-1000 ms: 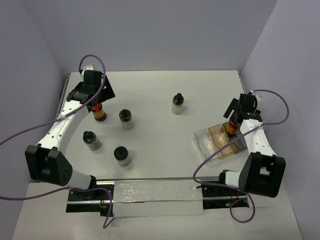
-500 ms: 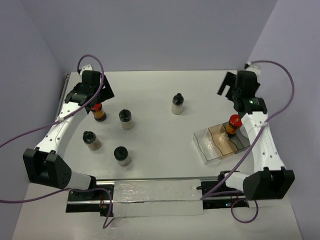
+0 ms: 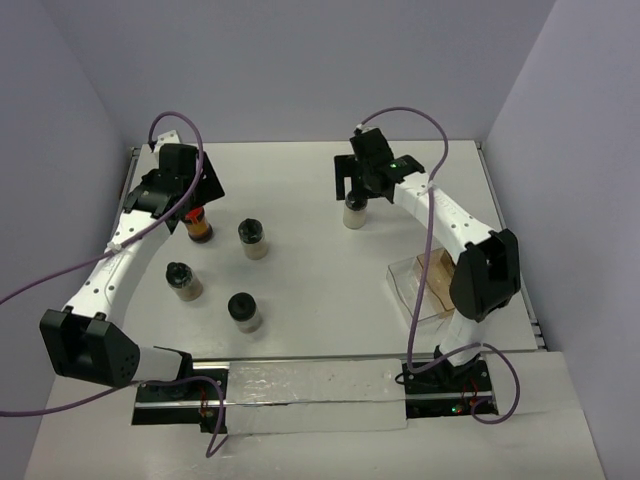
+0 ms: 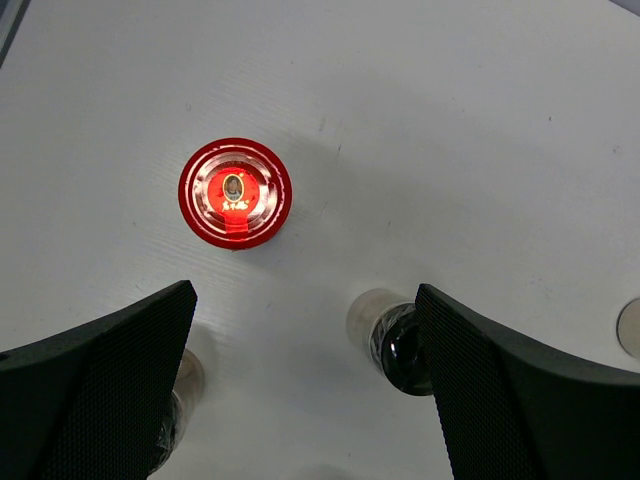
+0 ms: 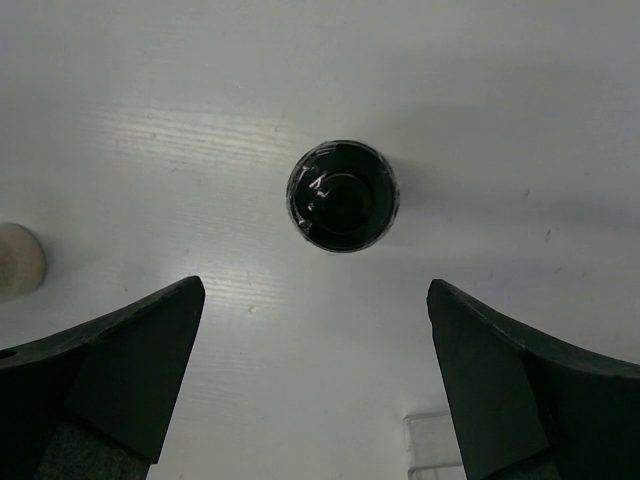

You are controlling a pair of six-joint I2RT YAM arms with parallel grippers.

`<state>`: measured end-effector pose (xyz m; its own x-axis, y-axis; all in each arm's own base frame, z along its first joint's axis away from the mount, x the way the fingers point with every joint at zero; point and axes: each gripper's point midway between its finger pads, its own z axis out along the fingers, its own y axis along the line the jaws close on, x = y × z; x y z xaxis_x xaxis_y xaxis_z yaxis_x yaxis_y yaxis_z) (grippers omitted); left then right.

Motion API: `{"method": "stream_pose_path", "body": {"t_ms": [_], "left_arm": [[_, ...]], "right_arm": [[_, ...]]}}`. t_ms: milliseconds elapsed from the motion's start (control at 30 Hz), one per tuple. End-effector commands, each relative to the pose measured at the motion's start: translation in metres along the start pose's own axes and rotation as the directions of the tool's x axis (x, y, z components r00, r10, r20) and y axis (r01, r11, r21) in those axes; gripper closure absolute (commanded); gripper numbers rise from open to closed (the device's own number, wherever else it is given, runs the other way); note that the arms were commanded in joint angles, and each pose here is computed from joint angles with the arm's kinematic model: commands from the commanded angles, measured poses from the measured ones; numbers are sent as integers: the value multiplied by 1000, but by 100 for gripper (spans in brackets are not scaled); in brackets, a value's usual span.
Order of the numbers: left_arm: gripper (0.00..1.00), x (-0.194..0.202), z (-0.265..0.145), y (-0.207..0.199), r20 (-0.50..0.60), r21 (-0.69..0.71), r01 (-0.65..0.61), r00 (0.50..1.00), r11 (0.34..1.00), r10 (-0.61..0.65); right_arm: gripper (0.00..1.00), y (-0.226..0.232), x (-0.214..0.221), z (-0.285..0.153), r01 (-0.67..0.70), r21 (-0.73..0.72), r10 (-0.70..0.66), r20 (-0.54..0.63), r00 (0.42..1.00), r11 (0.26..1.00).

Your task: Organize the condiment bottles

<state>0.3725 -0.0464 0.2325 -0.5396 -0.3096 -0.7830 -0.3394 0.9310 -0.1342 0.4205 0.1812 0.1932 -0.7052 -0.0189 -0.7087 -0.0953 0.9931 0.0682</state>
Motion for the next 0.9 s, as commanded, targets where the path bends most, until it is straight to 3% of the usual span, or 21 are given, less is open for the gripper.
{"method": "stream_pose_path", "body": {"t_ms": [0,167,667,867], "left_arm": [[1,-7,-10,5,37,-8,-4,999,1000,4],[0,-4,-9,6,29,-12,-13,1000,1000,13],[0,-1,-3,6,18,-20,-20,1000,1000,20],[1,-1,-3,5,17,-16,-16,1000,1000,16]], "right_arm": [[0,12,-11,5,8,-11,-8,25,1000,1000],[0,1,1,39,20,71,-18,-26,1000,997],[0,-4,18,82,18,74,-9,-123,992,997],[13,-6,25,88,21,82,-10,-135,991,996]]}}
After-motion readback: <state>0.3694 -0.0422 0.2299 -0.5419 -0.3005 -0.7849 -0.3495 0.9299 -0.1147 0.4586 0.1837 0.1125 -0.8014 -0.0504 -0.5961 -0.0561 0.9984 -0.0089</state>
